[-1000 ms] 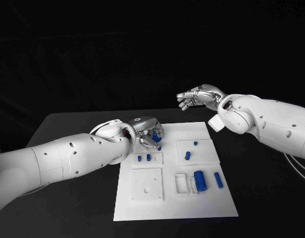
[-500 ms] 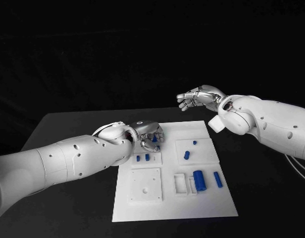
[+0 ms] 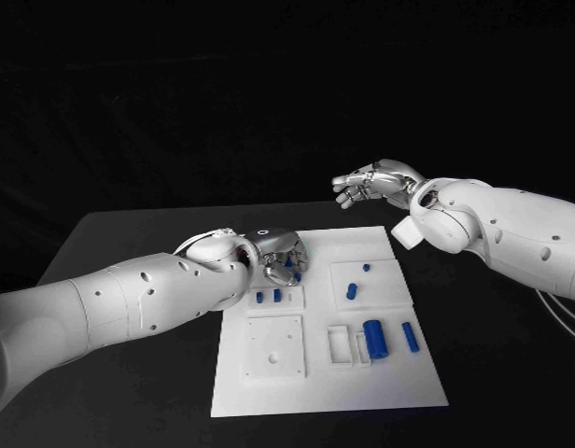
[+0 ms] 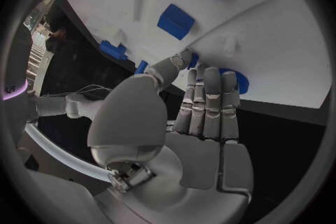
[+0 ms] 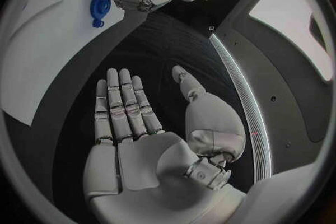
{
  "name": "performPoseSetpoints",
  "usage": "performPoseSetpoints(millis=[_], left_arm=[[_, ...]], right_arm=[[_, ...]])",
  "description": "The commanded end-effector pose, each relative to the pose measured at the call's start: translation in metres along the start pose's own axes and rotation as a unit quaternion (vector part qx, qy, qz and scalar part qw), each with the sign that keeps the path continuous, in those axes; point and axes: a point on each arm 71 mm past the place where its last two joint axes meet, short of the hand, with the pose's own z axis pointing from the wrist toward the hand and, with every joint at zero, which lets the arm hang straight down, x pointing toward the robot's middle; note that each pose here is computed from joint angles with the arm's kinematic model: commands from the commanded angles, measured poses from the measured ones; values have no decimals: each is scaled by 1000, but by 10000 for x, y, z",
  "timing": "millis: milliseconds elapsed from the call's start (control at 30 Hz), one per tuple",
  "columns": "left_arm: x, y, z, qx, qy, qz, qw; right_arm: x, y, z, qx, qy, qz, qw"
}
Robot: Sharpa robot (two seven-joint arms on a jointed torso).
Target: Assemble the parts on the task board
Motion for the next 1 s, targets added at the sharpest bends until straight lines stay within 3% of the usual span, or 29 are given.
performPoseSetpoints(millis=[33, 1000], left_arm=[[63, -1, 4, -1, 23, 8, 1000], [159, -1, 21, -5, 51, 29, 998]], right_arm=[[10, 14, 3, -6, 2, 1, 1000], [18, 20, 3, -7, 3, 1, 1000]])
